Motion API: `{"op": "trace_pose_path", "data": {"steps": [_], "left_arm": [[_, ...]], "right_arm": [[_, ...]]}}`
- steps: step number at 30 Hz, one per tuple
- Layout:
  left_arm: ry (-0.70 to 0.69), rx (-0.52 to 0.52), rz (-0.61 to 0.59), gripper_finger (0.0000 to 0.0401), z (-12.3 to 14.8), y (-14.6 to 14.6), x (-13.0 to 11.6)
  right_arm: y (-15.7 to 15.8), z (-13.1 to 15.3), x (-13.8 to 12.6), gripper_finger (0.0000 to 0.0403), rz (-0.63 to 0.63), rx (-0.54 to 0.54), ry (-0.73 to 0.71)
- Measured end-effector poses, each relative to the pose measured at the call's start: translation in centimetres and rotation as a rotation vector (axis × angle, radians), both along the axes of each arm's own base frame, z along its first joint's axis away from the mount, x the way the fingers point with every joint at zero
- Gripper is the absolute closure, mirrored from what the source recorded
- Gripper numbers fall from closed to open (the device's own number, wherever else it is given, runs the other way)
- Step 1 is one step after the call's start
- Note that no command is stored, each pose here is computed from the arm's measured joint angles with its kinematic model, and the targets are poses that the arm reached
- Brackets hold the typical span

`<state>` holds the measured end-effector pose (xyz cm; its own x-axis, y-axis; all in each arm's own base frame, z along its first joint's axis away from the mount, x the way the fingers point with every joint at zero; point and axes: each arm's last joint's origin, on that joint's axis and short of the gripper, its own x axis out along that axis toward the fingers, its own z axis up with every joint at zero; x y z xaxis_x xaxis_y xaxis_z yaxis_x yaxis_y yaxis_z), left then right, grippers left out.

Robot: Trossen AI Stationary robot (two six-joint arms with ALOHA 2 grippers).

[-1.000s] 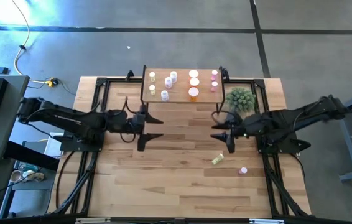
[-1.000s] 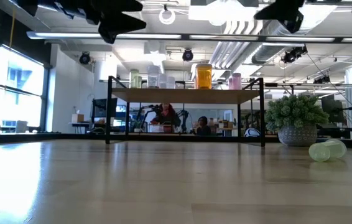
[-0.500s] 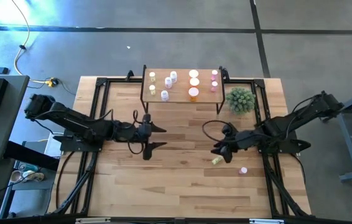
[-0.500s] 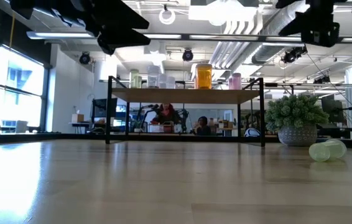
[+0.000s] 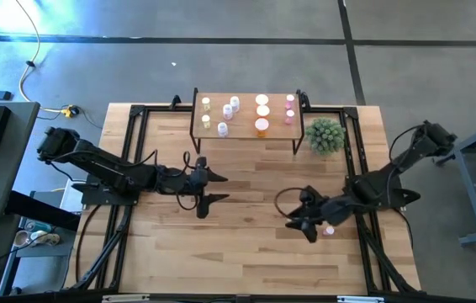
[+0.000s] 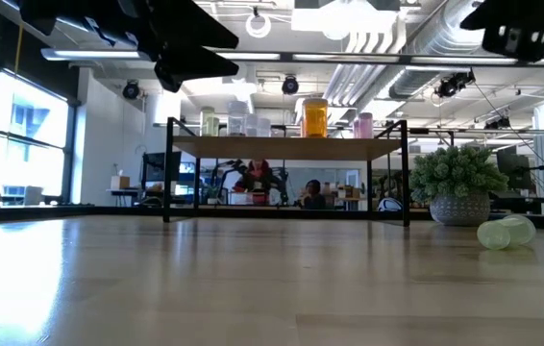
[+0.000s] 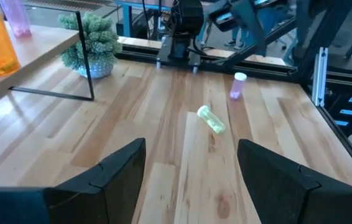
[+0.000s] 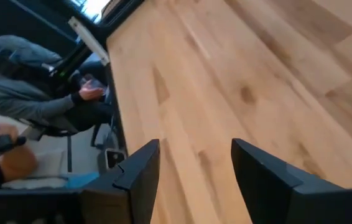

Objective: Pick and place medicine bottles onto shelf by color
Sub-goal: Put the pink pill bottle aligned with the other pink bottle on the shelf

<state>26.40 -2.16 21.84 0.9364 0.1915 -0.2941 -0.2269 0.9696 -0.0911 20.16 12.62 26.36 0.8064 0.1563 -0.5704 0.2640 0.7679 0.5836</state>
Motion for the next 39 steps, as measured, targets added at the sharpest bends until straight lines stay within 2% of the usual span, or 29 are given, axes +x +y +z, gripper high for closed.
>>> {"op": "trace_pose_path", "data": {"steps": [6, 11, 14, 17, 20, 25, 32, 39], "left_arm": [[-0.047, -0.005, -0.002, 0.0158, 0.4, 0.0, 0.1], [-0.1, -0.01, -0.002, 0.0158, 0.9, 0.0, 0.2], [-0.099, -0.011, -0.002, 0.0158, 0.9, 0.0, 0.2], [-0.099, -0.011, -0.001, 0.0158, 0.9, 0.0, 0.2], [-0.099, -0.011, 0.001, 0.0158, 0.9, 0.0, 0.2], [-0.098, -0.01, 0.004, 0.0158, 0.9, 0.0, 0.2], [-0.099, 0.002, 0.046, 0.0158, 0.9, 0.1, 0.2], [-0.098, 0.003, 0.049, 0.0158, 0.9, 0.1, 0.2]], "right_arm": [[1.4, 1.5, -1.0, 0.0227, 0.068, -0.012, -0.005], [1.9, 4.7, -2.1, 0.0235, 0.102, -0.135, -0.002], [1.6, 5.7, -3.1, 0.0238, 0.09, -0.217, 0.073], [0.9, 6.0, -4.2, 0.0238, 0.056, -0.242, 0.189], [0.4, 5.5, -5.2, 0.0238, 0.026, -0.219, 0.332], [0.1, 4.2, -6.4, 0.0238, -0.038, -0.113, 0.546], [0.5, 2.5, -6.9, 0.0238, -0.076, 0.004, 0.677], [0.6, 1.9, -6.9, 0.0238, -0.1, 0.029, 0.708]]}}
